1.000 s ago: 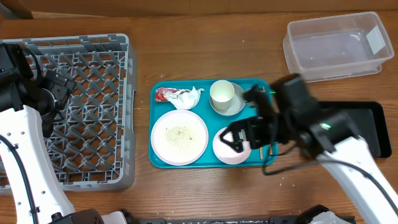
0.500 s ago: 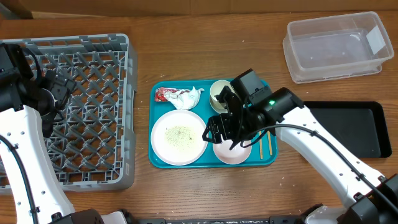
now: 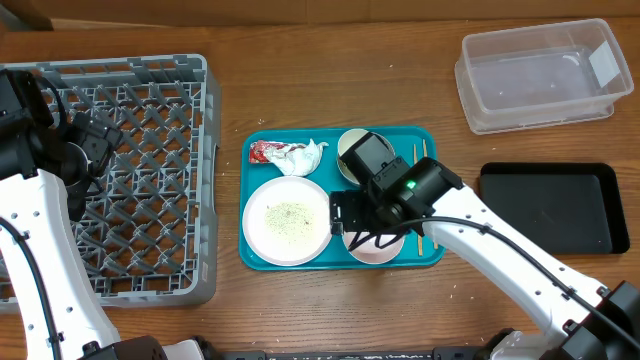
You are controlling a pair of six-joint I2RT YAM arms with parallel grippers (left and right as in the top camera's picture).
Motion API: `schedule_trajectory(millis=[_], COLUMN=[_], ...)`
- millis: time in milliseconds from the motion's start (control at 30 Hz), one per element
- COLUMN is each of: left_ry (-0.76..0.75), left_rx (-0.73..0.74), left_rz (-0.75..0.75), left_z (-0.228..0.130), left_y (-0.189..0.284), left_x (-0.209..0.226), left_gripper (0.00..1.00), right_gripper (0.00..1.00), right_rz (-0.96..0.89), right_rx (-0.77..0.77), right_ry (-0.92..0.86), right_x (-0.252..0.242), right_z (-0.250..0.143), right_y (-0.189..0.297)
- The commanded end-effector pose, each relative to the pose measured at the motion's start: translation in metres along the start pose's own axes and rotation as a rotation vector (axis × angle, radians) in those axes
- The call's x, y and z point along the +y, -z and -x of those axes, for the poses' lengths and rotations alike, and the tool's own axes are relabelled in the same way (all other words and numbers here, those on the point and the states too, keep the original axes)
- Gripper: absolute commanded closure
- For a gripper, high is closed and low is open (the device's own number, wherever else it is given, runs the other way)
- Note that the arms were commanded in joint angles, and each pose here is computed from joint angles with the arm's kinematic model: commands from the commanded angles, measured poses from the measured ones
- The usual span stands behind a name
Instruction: Sort waste into correct bins and load items into the dishwasher
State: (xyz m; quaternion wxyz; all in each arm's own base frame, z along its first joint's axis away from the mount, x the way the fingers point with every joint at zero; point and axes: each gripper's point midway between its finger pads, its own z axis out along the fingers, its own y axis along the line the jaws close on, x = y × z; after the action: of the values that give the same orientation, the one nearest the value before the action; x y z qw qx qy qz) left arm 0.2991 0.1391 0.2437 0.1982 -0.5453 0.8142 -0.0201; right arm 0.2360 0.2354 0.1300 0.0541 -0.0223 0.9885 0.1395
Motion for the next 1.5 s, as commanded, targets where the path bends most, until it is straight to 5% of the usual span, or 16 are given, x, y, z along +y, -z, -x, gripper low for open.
schedule_trajectory(millis=[0, 167, 400, 667, 867, 1000, 1233, 1467], left_ry=[0.016, 0.017, 0.017, 0.012, -0.045, -0.364, -0.778, -1.086], left_rx=[-0.027, -0.027, -0.027, 0.033, 0.386, 0.527, 0.495, 0.473], left_rz=[-0.025, -0.025, -0.025, -0.077, -0.299, -0.500, -0.363, -0.467], left_z=[0.004, 0.004, 0.004, -0.006, -0.076, -0.133, -0.240, -0.334], left_y=[0.010, 0.010, 0.010, 0.011, 0.030, 0.055, 0.061, 0.083], left_x=[-0.003, -0.003, -0.003, -0.011, -0.045, -0.081, -0.097, -0.115], left_gripper=[0.00, 0.00, 0.00, 0.00, 0.00, 0.00, 0.00, 0.01], right_gripper=[0.04, 0.00, 0.00, 0.00, 0.00, 0.00, 0.01, 0.00], right_rz=[-0.077, -0.305, -0.299, -0.406, -0.438, -0.435, -0.435, -0.435], right_rx=[-0.140, -0.381, -0.630, -0.676, -0.673, -0.678, -0.678, -0.678], right_ry=[-0.087, -0.250, -0.548, -0.915, -0.994, -0.993, -0.994, -0.993], right_x=[-0.011, -0.062, -0.134, -0.240, -0.263, -0.263, -0.263, -0.263], right_z=[0.024, 0.048, 0.072, 0.053, 0.048, 0.050, 0.050, 0.050], right_y=[0.031, 0.112, 0.212, 0.246, 0.249, 0.249, 0.249, 0.249])
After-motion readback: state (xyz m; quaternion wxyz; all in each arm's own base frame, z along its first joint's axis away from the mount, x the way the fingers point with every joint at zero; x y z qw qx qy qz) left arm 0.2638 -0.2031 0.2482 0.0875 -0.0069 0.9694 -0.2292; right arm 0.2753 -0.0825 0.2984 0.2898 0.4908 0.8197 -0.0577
